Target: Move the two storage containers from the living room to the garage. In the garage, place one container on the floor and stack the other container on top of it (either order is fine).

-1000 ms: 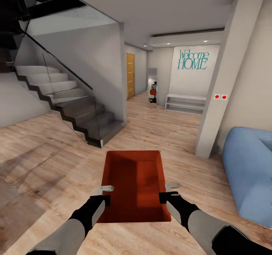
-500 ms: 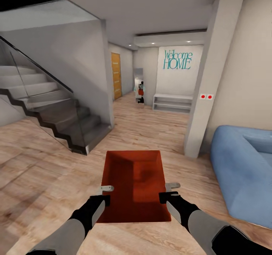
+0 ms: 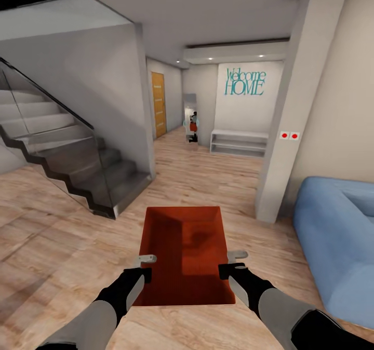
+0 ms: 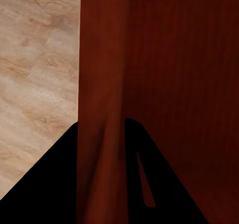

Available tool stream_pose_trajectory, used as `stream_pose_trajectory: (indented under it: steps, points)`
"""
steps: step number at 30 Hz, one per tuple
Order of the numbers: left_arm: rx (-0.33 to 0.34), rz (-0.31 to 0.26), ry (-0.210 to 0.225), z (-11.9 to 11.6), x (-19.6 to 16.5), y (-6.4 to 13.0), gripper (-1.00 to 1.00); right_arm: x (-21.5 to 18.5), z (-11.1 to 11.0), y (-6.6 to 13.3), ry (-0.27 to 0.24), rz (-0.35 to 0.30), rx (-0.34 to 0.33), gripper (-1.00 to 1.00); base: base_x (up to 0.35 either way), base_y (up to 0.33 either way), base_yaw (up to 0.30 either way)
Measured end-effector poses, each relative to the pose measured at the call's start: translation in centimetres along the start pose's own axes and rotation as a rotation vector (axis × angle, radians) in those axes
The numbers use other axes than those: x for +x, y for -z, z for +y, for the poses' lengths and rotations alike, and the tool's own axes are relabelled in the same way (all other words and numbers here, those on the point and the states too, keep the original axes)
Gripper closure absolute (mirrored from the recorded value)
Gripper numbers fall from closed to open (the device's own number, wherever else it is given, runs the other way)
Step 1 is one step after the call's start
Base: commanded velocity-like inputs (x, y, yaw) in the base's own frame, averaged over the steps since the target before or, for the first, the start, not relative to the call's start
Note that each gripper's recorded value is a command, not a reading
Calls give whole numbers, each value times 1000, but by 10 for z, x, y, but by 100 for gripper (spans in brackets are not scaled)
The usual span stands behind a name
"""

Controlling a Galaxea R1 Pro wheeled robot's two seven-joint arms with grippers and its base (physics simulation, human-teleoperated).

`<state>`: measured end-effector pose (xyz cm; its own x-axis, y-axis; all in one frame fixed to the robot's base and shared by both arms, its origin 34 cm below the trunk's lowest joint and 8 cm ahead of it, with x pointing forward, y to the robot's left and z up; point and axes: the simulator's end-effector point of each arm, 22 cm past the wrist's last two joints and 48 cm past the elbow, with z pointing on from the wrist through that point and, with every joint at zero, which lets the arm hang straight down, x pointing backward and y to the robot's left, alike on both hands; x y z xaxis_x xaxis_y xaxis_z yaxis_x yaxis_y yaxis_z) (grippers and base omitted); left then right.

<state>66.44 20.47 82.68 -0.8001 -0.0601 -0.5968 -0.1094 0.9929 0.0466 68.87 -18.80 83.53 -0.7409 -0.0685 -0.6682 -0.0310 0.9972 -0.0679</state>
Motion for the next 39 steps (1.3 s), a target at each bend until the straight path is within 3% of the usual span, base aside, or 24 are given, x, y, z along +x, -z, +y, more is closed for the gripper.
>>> stream_pose_trajectory:
  steps: [24, 39]
  points:
    - [0, 0, 0, 0, 0, 0, 100, 0, 0, 0, 0, 0, 0, 100, 322, 0, -1]
    - [0, 0, 0, 0, 0, 0, 100, 0, 0, 0, 0, 0, 0, 100, 322, 0, -95]
